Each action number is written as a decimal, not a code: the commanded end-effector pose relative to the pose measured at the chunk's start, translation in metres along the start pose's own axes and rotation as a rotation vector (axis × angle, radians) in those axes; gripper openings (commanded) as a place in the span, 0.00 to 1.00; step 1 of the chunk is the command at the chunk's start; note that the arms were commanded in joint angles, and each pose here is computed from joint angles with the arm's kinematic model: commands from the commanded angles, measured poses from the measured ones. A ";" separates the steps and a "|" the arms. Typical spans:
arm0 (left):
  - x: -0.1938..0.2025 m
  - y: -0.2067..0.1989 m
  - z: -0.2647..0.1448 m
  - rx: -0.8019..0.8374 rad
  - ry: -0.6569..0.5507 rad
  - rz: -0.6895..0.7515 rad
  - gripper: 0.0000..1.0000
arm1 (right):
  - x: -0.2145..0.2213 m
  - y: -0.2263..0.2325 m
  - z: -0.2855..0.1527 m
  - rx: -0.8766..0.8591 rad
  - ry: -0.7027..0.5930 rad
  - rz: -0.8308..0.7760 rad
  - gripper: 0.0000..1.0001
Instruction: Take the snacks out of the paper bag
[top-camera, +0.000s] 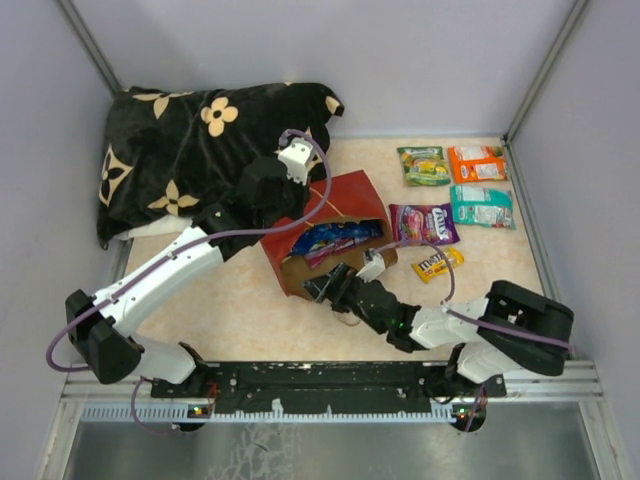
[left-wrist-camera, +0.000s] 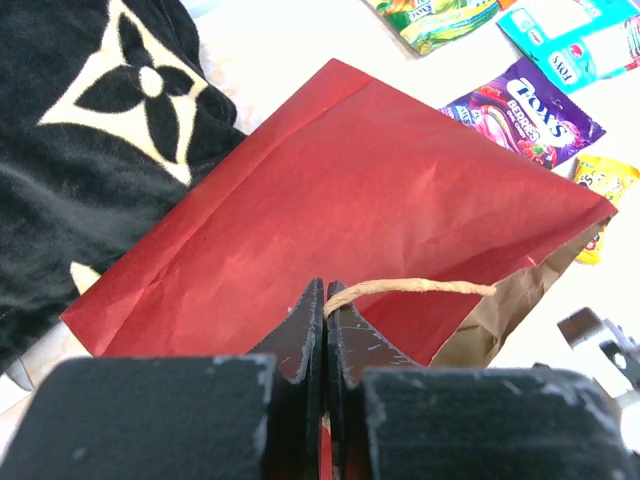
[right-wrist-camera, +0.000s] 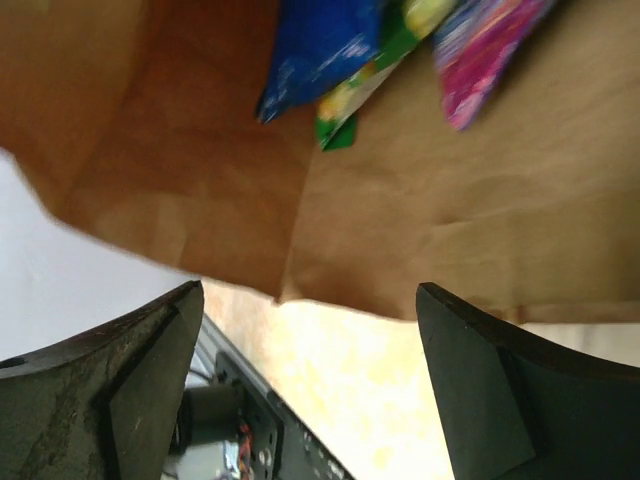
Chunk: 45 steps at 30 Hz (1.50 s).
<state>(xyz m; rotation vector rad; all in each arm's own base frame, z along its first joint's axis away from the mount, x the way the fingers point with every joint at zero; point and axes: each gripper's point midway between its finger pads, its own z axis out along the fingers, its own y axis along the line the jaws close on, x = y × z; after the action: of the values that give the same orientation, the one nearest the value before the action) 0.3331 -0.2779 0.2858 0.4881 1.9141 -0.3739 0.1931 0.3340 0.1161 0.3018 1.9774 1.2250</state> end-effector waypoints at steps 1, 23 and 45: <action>-0.019 0.002 -0.008 0.017 -0.063 -0.035 0.00 | -0.054 0.012 0.009 -0.127 -0.161 0.274 0.84; -0.019 0.009 -0.004 0.074 -0.054 -0.098 0.00 | -0.087 -0.072 0.067 0.209 -0.332 0.439 0.48; -0.018 0.011 -0.001 0.085 -0.051 -0.110 0.00 | -0.052 -0.096 0.097 0.428 -0.279 0.411 0.50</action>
<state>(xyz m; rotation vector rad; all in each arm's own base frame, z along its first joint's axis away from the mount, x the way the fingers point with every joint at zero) 0.3399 -0.2741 0.2872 0.4562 1.9356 -0.5276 0.3046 0.3152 0.0424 1.0525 1.9971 0.9554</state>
